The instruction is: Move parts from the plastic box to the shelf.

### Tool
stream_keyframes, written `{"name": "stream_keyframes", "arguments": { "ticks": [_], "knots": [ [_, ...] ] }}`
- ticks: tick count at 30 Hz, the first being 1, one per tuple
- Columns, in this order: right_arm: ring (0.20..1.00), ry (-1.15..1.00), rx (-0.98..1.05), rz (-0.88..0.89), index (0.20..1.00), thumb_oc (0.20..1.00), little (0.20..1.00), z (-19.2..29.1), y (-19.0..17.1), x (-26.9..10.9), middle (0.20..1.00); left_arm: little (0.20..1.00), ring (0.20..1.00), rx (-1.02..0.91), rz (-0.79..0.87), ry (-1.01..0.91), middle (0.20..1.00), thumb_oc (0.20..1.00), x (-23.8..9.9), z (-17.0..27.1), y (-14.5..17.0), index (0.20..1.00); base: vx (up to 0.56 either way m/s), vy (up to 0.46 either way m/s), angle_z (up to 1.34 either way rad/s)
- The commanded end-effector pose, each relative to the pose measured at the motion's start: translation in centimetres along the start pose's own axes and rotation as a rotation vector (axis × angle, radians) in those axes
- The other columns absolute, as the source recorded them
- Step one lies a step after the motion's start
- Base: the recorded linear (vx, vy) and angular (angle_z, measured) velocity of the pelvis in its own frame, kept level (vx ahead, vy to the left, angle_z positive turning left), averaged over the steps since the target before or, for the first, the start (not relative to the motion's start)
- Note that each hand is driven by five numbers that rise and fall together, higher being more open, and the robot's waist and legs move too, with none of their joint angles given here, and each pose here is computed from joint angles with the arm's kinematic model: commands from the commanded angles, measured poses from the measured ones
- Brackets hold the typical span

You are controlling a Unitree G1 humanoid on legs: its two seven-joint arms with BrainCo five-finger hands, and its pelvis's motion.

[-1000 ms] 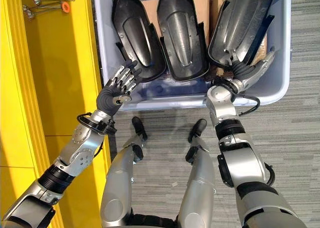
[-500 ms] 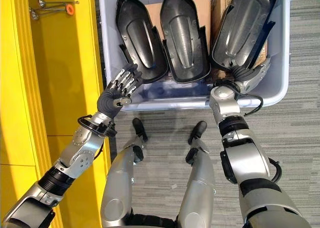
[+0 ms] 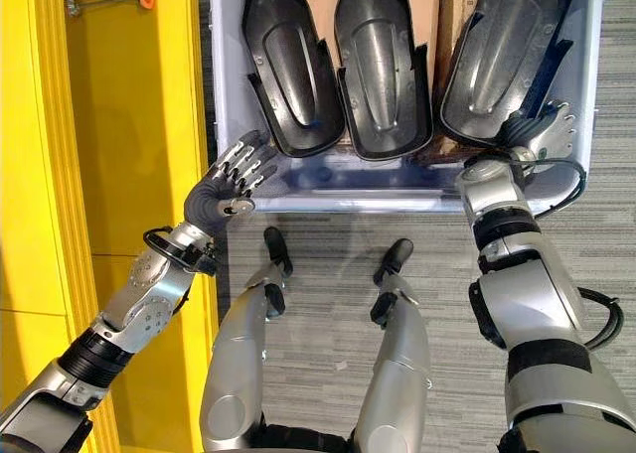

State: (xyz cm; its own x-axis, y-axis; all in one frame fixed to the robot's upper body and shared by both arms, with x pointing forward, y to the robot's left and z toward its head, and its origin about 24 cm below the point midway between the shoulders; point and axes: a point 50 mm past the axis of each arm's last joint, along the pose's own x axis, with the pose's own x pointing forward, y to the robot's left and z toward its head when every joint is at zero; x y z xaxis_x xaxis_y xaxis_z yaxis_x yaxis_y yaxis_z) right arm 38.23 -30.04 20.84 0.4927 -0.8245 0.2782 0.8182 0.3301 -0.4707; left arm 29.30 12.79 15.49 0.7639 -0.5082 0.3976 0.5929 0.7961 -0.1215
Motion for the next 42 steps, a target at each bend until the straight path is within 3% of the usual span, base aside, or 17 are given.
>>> {"name": "stream_keyframes", "arguments": {
  "ticks": [1,12,18,21,33,37,42],
  "knots": [
    [0.2,0.006,0.001,0.142,0.2,0.2,0.2,-0.6,1.9,-1.4,0.2,1.0,1.0,-0.043,-0.087,-0.08,1.0,1.0,0.4,1.0,-1.7,1.0,0.0,0.0,0.0],
    [0.2,-0.06,0.007,0.083,0.2,0.2,0.2,-1.3,1.8,-1.8,0.2,1.0,1.0,-0.046,-0.086,-0.084,1.0,1.0,0.1,0.8,-1.6,1.0,0.0,0.0,0.0],
    [0.2,-0.18,0.084,-0.07,0.2,0.2,0.2,-0.9,0.9,-2.0,0.2,1.0,1.0,-0.044,-0.084,-0.106,1.0,1.0,0.0,0.8,-1.7,1.0,-0.02,0.013,0.0],
    [0.2,-0.303,0.121,-0.178,0.2,0.2,0.2,0.1,-0.4,-2.1,0.2,1.0,1.0,-0.037,-0.08,-0.134,1.0,1.0,-0.3,1.2,-1.8,1.0,-0.09,0.033,-0.03],
    [0.2,-0.393,0.17,-0.321,0.2,0.2,0.2,-1.8,-4.2,-1.1,0.2,1.0,1.0,-0.007,-0.052,-0.124,1.0,1.0,-3.5,1.0,-0.7,1.0,-0.01,0.001,-0.07],
    [0.2,-0.44,0.221,-0.227,0.2,0.2,0.2,-1.5,-4.5,-1.3,0.2,1.0,1.0,-0.036,-0.02,-0.105,1.0,1.0,-4.8,0.8,-0.1,1.0,0.06,0.021,-0.03],
    [0.2,-0.428,0.379,0.292,0.2,0.2,0.2,-2.9,-0.9,-6.3,0.2,1.0,1.0,-0.008,0.132,-0.019,1.0,1.0,-7.7,-0.9,1.5,1.0,0.12,0.123,-0.04]
  ]
}}
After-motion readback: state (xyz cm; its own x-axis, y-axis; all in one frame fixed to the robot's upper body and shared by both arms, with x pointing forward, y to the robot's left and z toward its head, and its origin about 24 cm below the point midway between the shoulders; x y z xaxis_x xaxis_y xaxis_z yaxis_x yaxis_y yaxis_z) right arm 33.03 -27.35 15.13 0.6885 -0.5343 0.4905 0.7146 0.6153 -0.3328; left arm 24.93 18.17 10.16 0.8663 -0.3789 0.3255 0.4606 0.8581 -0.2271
